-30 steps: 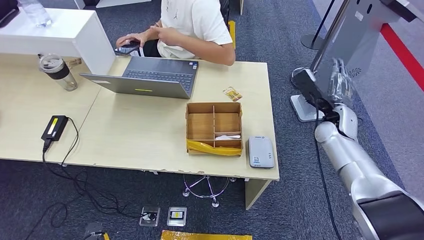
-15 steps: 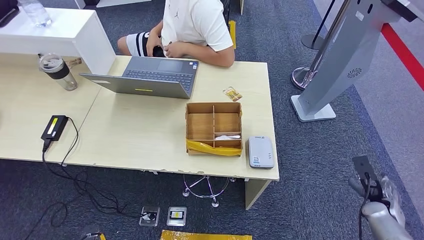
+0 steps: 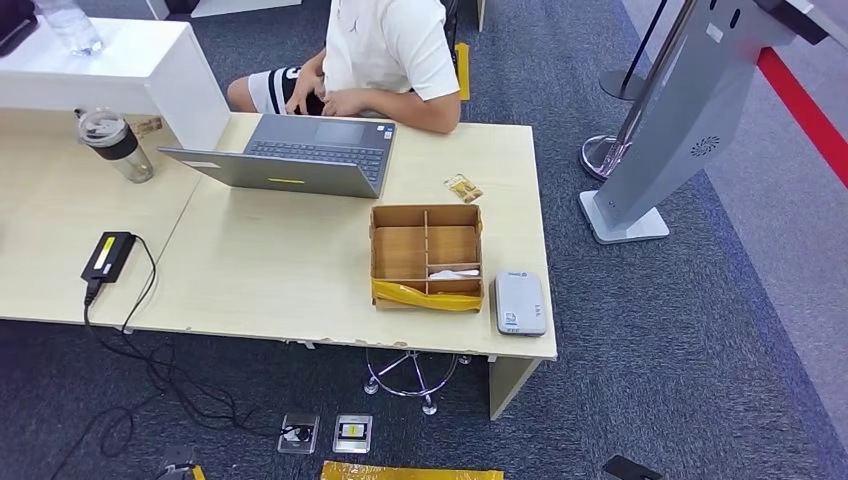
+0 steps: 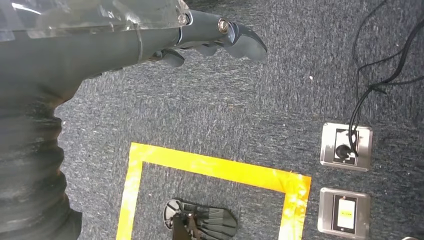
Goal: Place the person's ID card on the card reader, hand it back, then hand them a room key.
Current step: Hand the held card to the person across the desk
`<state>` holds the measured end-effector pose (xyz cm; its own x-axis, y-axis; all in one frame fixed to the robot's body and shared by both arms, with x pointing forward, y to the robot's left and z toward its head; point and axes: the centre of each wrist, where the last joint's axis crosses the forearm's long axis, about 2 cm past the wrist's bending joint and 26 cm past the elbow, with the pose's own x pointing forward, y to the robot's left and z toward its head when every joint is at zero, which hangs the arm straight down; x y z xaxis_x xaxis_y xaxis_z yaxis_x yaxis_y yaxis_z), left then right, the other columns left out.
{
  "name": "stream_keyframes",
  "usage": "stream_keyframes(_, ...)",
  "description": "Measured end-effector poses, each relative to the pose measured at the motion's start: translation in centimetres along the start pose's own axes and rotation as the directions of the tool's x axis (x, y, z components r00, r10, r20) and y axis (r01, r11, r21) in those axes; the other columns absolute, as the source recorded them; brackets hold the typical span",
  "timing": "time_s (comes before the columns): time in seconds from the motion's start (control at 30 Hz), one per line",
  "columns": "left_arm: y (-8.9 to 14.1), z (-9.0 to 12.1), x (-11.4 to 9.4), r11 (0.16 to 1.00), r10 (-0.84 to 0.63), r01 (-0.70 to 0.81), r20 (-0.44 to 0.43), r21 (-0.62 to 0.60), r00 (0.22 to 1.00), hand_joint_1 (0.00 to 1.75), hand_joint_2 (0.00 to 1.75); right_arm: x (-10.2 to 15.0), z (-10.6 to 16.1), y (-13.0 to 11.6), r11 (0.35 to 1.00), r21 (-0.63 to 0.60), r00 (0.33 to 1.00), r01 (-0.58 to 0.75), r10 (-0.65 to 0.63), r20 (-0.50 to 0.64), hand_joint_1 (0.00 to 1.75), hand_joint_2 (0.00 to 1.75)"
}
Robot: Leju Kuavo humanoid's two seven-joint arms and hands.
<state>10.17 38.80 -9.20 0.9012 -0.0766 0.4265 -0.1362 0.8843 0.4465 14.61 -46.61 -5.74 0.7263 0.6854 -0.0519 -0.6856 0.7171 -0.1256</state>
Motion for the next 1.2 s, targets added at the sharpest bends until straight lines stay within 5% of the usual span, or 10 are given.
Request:
stream_keyframes(0.03, 0.1, 0.0, 0.0, 1.000, 0.002, -0.002, -0.001, 0.003, 1.000, 0.00, 1.75, 0.4, 0.0, 0.2, 1.000, -0.003, 1.000, -0.013, 0.013, 0.004, 0.00, 1.75)
stream_keyframes(0.17, 0.3, -0.1, 0.0, 1.000, 0.012, -0.012, -0.012, 0.026, 1.000, 0.00, 1.75, 1.9, -0.2, 0.7, 0.992, -0.100, 0.997, -0.071, 0.072, 0.009, 0.00, 0.00)
stream_keyframes(0.33, 0.3, -0.1, 0.3, 0.999, 0.018, -0.017, -0.024, 0.043, 1.000, 0.00, 1.75, 4.4, 0.1, 0.5, 0.963, -0.255, 0.994, -0.088, 0.101, 0.038, 0.00, 0.00)
stream_keyframes(1.2, 1.1, -0.4, 0.4, 1.000, 0.003, -0.003, -0.025, 0.014, 1.000, 0.00, 1.75, 5.5, 0.1, 1.0, 0.969, -0.236, 0.990, -0.080, 0.105, 0.093, 0.00, 0.00)
